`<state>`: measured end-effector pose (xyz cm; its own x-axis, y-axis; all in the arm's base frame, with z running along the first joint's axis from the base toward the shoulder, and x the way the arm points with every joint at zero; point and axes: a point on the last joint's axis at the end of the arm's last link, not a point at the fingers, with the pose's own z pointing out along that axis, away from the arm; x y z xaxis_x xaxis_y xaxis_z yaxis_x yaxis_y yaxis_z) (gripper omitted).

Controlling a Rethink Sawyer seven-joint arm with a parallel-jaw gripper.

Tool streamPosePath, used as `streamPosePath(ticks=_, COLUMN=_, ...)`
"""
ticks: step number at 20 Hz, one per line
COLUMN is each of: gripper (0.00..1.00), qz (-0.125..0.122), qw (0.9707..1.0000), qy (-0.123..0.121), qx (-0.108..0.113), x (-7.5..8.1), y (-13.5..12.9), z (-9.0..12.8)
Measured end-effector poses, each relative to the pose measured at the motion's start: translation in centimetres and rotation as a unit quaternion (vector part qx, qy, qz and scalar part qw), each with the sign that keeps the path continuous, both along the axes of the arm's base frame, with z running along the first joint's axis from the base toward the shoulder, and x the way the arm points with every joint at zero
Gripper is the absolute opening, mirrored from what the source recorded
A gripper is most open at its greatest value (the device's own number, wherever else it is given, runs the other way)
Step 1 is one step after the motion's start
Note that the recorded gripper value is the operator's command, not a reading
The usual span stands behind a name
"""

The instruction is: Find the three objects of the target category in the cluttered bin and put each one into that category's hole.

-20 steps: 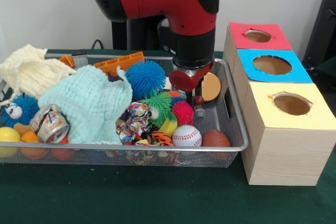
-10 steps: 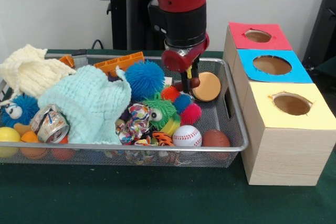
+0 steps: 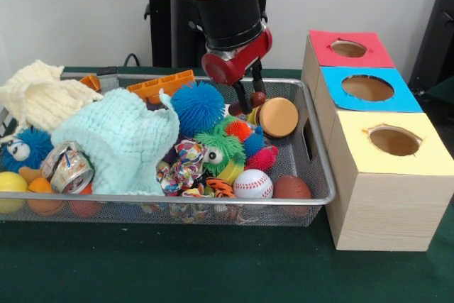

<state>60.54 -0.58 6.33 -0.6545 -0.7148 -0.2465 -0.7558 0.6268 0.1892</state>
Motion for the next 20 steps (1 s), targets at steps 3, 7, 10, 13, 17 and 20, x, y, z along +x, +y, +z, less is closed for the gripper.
streamPosePath(ticks=3, gripper=0.0, qz=-0.003, qw=1.0, qy=-0.003, qx=0.006, x=0.2, y=-0.3, z=0.2)
streamPosePath(ticks=7, gripper=0.0, qz=0.001, qw=1.0, qy=-0.004, qx=0.006, x=0.2, y=0.2, z=0.3)
streamPosePath(ticks=10, gripper=0.0, qz=0.011, qw=0.9999, qy=-0.004, qx=0.006, x=0.2, y=1.5, z=0.3)
streamPosePath(ticks=13, gripper=0.0, qz=0.031, qw=0.9995, qy=0.0, qx=0.003, x=0.4, y=4.1, z=0.1)
streamPosePath(ticks=17, gripper=0.0, qz=0.062, qw=0.9978, qy=0.02, qx=-0.009, x=-0.1, y=7.2, z=-0.5)
streamPosePath(ticks=20, gripper=0.0, qz=0.082, qw=0.9956, qy=0.039, qx=-0.021, x=-0.6, y=8.9, z=-1.0)
